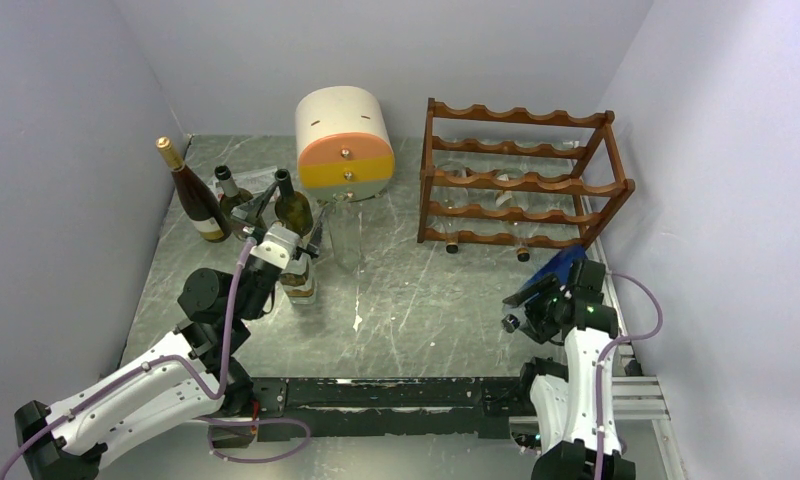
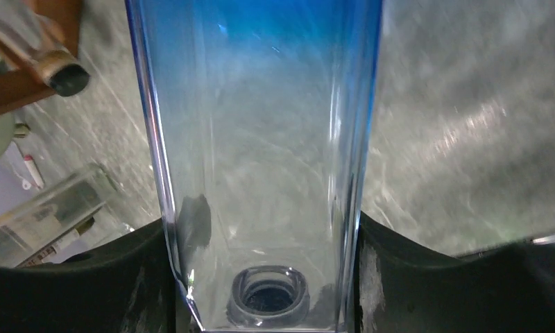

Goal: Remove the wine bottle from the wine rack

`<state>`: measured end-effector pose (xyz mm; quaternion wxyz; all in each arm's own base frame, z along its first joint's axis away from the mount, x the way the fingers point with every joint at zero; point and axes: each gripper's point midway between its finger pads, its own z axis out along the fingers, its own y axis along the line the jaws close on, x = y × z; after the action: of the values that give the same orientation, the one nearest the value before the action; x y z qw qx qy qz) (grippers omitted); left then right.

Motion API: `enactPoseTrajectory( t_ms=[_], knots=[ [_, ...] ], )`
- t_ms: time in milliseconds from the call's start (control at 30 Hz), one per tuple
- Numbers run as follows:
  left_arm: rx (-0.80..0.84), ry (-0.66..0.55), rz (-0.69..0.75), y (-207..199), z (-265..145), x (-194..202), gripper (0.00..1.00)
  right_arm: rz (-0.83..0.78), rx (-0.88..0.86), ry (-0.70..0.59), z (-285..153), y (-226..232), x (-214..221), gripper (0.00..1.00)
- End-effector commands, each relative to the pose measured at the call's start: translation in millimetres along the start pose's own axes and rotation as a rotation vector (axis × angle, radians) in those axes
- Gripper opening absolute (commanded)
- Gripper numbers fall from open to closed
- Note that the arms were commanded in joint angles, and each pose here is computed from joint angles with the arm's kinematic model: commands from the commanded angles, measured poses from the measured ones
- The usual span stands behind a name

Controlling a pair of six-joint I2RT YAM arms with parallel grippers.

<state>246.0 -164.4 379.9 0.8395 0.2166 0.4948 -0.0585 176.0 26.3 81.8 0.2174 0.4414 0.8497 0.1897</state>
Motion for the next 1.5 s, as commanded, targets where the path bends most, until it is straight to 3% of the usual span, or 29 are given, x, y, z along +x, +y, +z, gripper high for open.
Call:
enactPoseTrajectory(
  t_ms=[0,333,567,733,900,1067,1133,1167,1267,1467],
  knots=[
    [0.010,-0.027,-0.001,-2,1,-7,0.93,0.110,0.123,0.101,-25,-18,28,0.01],
    [0.015,-0.022,0.003,-3,2,-5,0.93,-0.008,0.024,0.057,-58,8,19,0.00],
    [0.104,-0.044,-0.012,-18,2,-12,0.94,-0.065,-0.118,0.180,-77,38,35,0.00],
    [0.369,-0.130,-0.048,-68,0,-31,0.93,-0.062,-0.192,0.229,-106,65,37,0.00],
    [0.649,-0.202,-0.090,-128,-15,-41,0.94,0.020,-0.329,0.378,-125,92,57,0.00],
    [0.845,-0.199,-0.104,-195,-35,-47,0.95,0.010,-0.366,0.482,-139,109,67,0.00],
    [0.872,-0.173,-0.113,-218,-39,-41,0.96,-0.012,-0.387,0.505,-148,119,68,0.00],
    [0.845,-0.172,-0.132,-225,-39,-39,1.00,-0.022,-0.401,0.514,-153,124,68,0.00],
    [0.730,-0.206,-0.215,-235,-38,-30,0.99,-0.048,-0.418,0.539,-162,135,68,0.00],
    [0.728,-0.191,-0.213,-290,-31,-10,1.00,-0.084,-0.423,0.591,-168,138,77,0.00]
  ],
)
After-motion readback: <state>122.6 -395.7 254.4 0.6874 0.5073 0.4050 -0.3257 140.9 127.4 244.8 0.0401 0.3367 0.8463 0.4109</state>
